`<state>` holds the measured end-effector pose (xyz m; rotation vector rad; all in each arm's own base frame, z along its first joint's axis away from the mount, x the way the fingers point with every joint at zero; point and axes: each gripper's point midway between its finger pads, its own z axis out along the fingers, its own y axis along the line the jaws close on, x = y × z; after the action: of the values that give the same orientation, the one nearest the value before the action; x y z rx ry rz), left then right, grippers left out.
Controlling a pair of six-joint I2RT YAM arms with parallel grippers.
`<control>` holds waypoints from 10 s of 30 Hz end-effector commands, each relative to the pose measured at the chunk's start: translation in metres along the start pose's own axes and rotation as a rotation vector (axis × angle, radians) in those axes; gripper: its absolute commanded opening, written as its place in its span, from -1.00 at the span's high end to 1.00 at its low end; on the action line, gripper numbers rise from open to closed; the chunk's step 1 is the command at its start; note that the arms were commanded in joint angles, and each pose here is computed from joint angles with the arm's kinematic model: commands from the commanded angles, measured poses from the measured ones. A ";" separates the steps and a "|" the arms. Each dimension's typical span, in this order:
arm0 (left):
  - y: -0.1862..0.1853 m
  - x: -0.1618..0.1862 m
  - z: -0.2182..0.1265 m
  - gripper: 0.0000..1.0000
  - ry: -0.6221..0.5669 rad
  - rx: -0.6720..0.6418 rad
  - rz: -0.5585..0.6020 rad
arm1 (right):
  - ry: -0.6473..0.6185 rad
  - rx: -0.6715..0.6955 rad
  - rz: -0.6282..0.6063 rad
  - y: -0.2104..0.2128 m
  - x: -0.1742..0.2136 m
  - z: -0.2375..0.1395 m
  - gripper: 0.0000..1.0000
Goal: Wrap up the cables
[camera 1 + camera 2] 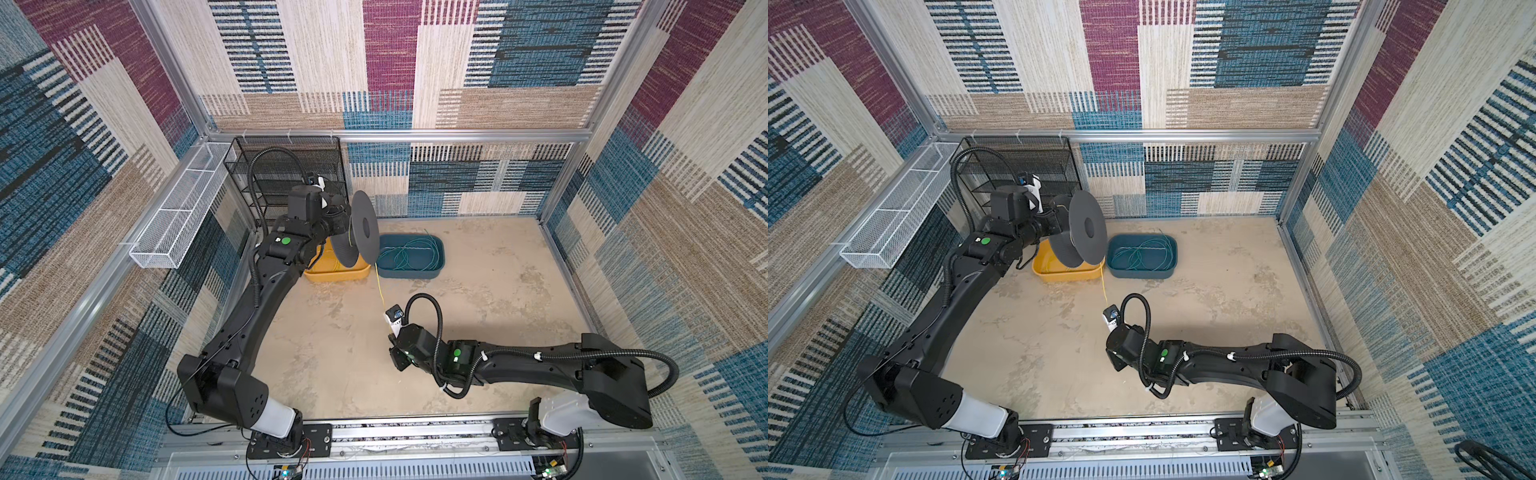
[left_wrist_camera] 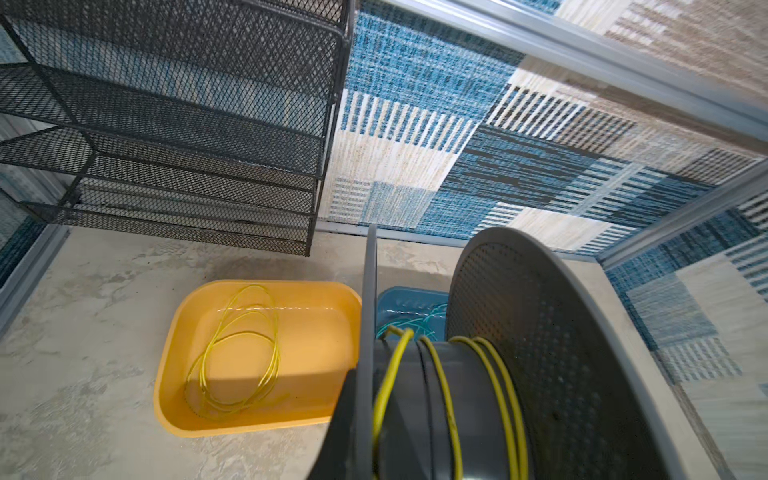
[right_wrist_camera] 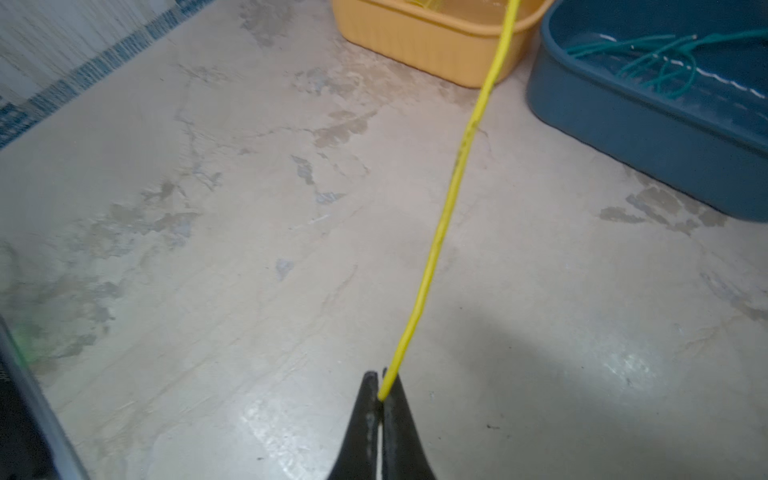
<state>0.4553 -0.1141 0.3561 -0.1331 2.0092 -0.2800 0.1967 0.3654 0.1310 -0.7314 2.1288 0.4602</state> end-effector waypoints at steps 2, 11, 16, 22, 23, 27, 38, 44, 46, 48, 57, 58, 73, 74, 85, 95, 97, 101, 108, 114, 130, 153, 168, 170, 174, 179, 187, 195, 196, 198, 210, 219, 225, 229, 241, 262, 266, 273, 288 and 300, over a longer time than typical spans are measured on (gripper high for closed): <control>0.009 -0.069 -0.007 1.00 -0.303 -0.126 -0.038 | 0.052 -0.016 -0.073 0.024 0.009 -0.016 1.00; 0.009 -0.057 0.009 1.00 -0.275 -0.170 0.035 | -0.059 -0.067 -0.100 0.045 -0.036 -0.052 1.00; -0.008 -0.038 0.015 1.00 -0.234 -0.146 0.189 | -0.086 -0.040 -0.210 0.041 -0.062 -0.070 1.00; -0.003 -0.019 0.004 1.00 -0.243 -0.171 0.369 | -0.079 -0.004 -0.294 0.026 -0.082 -0.096 1.00; -0.002 -0.016 0.001 1.00 -0.244 -0.171 0.391 | -0.083 -0.002 -0.297 0.023 -0.086 -0.102 1.00; -0.010 -0.001 -0.006 1.00 -0.243 -0.122 0.500 | -0.100 -0.002 -0.311 0.014 -0.098 -0.112 1.00; -0.031 0.043 -0.037 1.00 -0.250 -0.045 0.897 | -0.090 0.056 -0.448 -0.007 -0.109 -0.119 1.00; -0.035 0.063 -0.045 1.00 -0.237 -0.018 1.002 | -0.108 0.120 -0.467 -0.017 -0.116 -0.116 1.00; -0.035 0.070 -0.045 1.00 -0.223 -0.026 1.038 | -0.140 0.126 -0.458 -0.021 -0.124 -0.119 1.00; -0.035 0.076 -0.046 1.00 -0.210 -0.031 1.068 | -0.173 0.137 -0.447 -0.025 -0.134 -0.122 1.00; -0.035 0.096 -0.050 1.00 -0.161 -0.025 1.107 | -0.321 0.154 -0.382 -0.039 -0.178 -0.130 1.00; -0.035 0.100 -0.050 1.00 -0.149 -0.024 1.120 | -0.342 0.150 -0.367 -0.042 -0.186 -0.132 1.00; -0.040 0.115 -0.058 1.00 -0.132 0.023 1.211 | -0.382 0.233 -0.333 -0.094 -0.216 -0.126 1.00; -0.040 0.116 -0.059 1.00 -0.132 0.027 1.211 | -0.382 0.244 -0.326 -0.100 -0.216 -0.125 1.00; -0.038 0.127 -0.081 1.00 -0.114 0.096 1.207 | -0.431 0.314 -0.194 -0.180 -0.234 -0.110 1.00; -0.059 0.123 -0.109 1.00 -0.131 0.261 1.064 | -0.425 0.277 -0.158 -0.224 -0.225 -0.083 1.00; -0.063 0.122 -0.114 1.00 -0.140 0.292 1.035 | -0.408 0.275 -0.146 -0.231 -0.217 -0.074 1.00; -0.069 0.115 -0.121 1.00 -0.158 0.332 0.984 | -0.403 0.255 -0.139 -0.234 -0.201 -0.065 1.00; -0.081 0.094 -0.128 1.00 -0.173 0.408 0.808 | -0.372 0.251 -0.133 -0.241 -0.181 -0.051 1.00; -0.078 0.068 -0.129 1.00 -0.164 0.487 0.600 | -0.344 0.234 -0.130 -0.242 -0.164 -0.039 1.00; -0.062 0.034 -0.121 1.00 -0.167 0.612 0.278 | -0.325 0.123 -0.110 -0.233 -0.135 -0.027 1.00; -0.036 -0.023 -0.098 1.00 -0.386 0.614 -0.095 | -0.413 -0.225 0.182 -0.209 -0.108 -0.021 1.00; -0.029 -0.040 -0.093 1.00 -0.531 0.647 -0.204 | -0.498 -0.451 0.318 -0.183 -0.110 -0.031 1.00; -0.027 -0.045 -0.093 1.00 -0.555 0.648 -0.219 | -0.500 -0.472 0.326 -0.180 -0.106 -0.032 1.00; -0.024 -0.051 -0.088 1.00 -0.588 0.670 -0.276 | -0.495 -0.514 0.337 -0.173 -0.098 -0.033 1.00; -0.020 -0.052 -0.083 1.00 -0.600 0.691 -0.308 | -0.477 -0.571 0.320 -0.163 -0.087 -0.036 1.00; -0.019 -0.048 -0.077 1.00 -0.600 0.711 -0.336 | -0.466 -0.664 0.344 -0.151 -0.077 -0.038 1.00; -0.015 -0.045 -0.071 1.00 -0.611 0.705 -0.353 | -0.459 -0.763 0.369 -0.123 -0.075 -0.031 1.00; -0.015 -0.044 -0.070 1.00 -0.611 0.705 -0.356 | -0.454 -0.778 0.367 -0.118 -0.075 -0.030 1.00; -0.015 -0.044 -0.070 1.00 -0.612 0.707 -0.356 | -0.470 -0.791 0.381 -0.112 -0.075 -0.030 1.00; -0.013 -0.033 -0.066 1.00 -0.610 0.701 -0.354 | -0.487 -0.922 0.422 -0.088 -0.077 -0.032 1.00; -0.021 -0.023 -0.062 1.00 -0.597 0.717 -0.351 | -0.478 -0.998 0.406 -0.063 -0.082 -0.030 1.00; -0.028 -0.015 -0.059 1.00 -0.584 0.724 -0.338 | -0.478 -1.043 0.418 -0.054 -0.084 -0.029 1.00; -0.034 -0.010 -0.058 1.00 -0.578 0.733 -0.331 | -0.479 -1.065 0.418 -0.047 -0.086 -0.029 1.00; -0.047 0.006 -0.056 1.00 -0.561 0.764 -0.326 | -0.499 -1.078 0.457 -0.048 -0.092 -0.028 1.00; -0.050 0.018 -0.056 1.00 -0.561 0.766 -0.332 | -0.517 -1.074 0.482 -0.049 -0.095 -0.031 0.97; -0.050 0.019 -0.056 1.00 -0.558 0.767 -0.333 | -0.522 -1.070 0.470 -0.048 -0.098 -0.034 0.93; -0.046 0.024 -0.056 1.00 -0.559 0.750 -0.337 | -0.529 -1.060 0.475 -0.049 -0.101 -0.036 0.79; -0.033 0.027 -0.056 1.00 -0.564 0.707 -0.359 | -0.456 -0.905 0.582 -0.076 -0.073 -0.018 0.50; -0.045 0.062 -0.066 1.00 -0.325 0.492 0.036 | -0.283 -0.281 0.592 -0.162 -0.012 -0.018 0.15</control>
<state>0.3731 -0.1574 0.3592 0.0320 1.4579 -0.8564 0.2833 0.2599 0.1804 -0.1881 1.8141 1.4371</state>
